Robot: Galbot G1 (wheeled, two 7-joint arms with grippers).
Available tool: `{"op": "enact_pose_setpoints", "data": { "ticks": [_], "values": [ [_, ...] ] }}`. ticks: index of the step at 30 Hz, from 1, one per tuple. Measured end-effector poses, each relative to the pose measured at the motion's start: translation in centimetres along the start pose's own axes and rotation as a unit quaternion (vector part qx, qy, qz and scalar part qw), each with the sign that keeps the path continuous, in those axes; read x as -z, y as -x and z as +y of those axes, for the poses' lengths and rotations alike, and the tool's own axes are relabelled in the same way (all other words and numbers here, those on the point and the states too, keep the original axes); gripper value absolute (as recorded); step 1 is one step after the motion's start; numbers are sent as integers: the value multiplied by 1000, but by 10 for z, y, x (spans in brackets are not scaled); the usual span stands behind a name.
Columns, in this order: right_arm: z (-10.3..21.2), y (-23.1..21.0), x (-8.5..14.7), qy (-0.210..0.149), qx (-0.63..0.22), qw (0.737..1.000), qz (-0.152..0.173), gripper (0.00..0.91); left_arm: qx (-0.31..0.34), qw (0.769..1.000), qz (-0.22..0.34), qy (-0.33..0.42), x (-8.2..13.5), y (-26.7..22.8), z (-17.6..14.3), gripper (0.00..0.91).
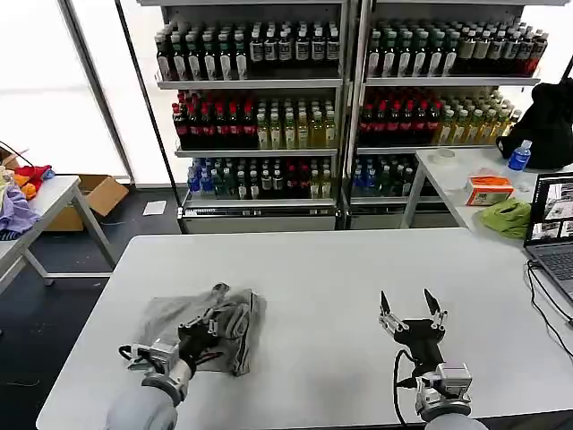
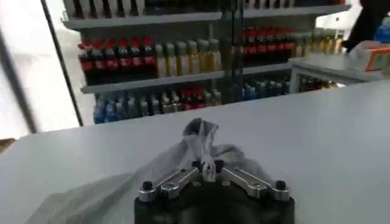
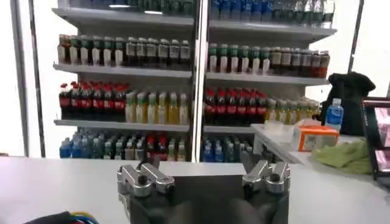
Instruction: Fold and organize the clothes.
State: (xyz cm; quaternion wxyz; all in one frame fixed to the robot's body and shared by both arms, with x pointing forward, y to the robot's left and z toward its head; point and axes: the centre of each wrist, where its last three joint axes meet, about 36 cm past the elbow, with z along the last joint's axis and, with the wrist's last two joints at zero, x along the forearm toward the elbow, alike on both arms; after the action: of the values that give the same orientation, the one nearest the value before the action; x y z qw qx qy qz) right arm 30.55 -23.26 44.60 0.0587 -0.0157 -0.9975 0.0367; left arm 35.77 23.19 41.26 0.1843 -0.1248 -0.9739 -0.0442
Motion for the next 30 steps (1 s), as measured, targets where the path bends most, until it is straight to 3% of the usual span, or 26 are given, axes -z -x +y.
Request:
{"op": "enact_pose_setpoints", "data": {
  "ticks": [9,10,11,12,22,30],
  "values": [
    [0,-6,-6,1,-3,1000,7,907,-29,1000,6,-9,-2,3,-23,0],
    [0,-7,-6,1,-2,1000,7,907,-31,999,6,-10,-2,4,-24,101],
    [0,-8,-6,1,-1,1000,7,907,-32,999,7,-11,-3,5,-26,413],
    [0,-8,-6,0,-1,1000,8,907,-33,999,8,-12,-5,5,-26,907],
    [3,-7,-5,-2,6,1000,5,907,-56,998,5,-31,-18,11,-42,907],
    [8,-4,-2,-7,19,1000,1,907,-84,988,-34,-129,7,-3,-51,907]
  ]
}}
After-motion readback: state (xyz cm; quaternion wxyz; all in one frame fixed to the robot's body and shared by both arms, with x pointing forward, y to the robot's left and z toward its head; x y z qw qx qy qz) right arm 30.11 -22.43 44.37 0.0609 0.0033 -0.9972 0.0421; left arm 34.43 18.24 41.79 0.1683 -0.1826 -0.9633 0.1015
